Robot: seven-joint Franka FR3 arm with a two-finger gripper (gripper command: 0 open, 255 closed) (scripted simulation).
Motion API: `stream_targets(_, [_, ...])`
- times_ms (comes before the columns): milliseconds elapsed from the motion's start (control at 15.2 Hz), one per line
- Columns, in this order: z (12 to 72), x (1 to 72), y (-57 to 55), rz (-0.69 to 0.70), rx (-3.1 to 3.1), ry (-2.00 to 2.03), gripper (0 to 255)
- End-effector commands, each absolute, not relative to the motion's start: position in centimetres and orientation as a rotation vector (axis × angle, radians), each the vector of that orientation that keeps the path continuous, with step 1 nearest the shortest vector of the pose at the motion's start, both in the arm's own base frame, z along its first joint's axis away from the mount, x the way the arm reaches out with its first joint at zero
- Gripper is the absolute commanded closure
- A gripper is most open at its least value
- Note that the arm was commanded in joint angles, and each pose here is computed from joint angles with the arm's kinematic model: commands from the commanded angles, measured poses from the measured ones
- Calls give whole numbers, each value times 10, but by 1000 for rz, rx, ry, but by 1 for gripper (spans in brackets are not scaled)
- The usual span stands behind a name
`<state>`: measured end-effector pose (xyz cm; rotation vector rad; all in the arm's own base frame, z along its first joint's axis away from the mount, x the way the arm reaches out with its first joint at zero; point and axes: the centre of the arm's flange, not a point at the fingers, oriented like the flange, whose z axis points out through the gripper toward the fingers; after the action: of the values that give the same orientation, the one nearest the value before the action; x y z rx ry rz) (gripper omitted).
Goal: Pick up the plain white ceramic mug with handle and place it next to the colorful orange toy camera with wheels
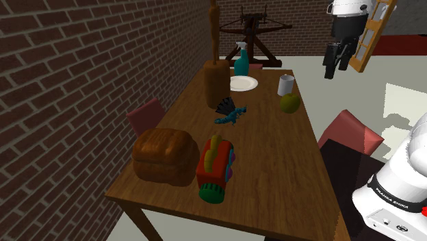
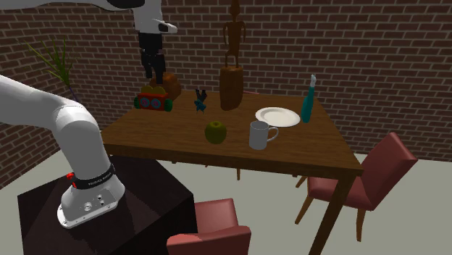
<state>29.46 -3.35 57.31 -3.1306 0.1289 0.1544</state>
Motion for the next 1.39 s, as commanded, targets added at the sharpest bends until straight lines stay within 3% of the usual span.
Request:
stream_targets(0, [573,295,-33,154,-3131,129,0])
stream_targets(1320, [455,457,-186,14,-3154,116,0])
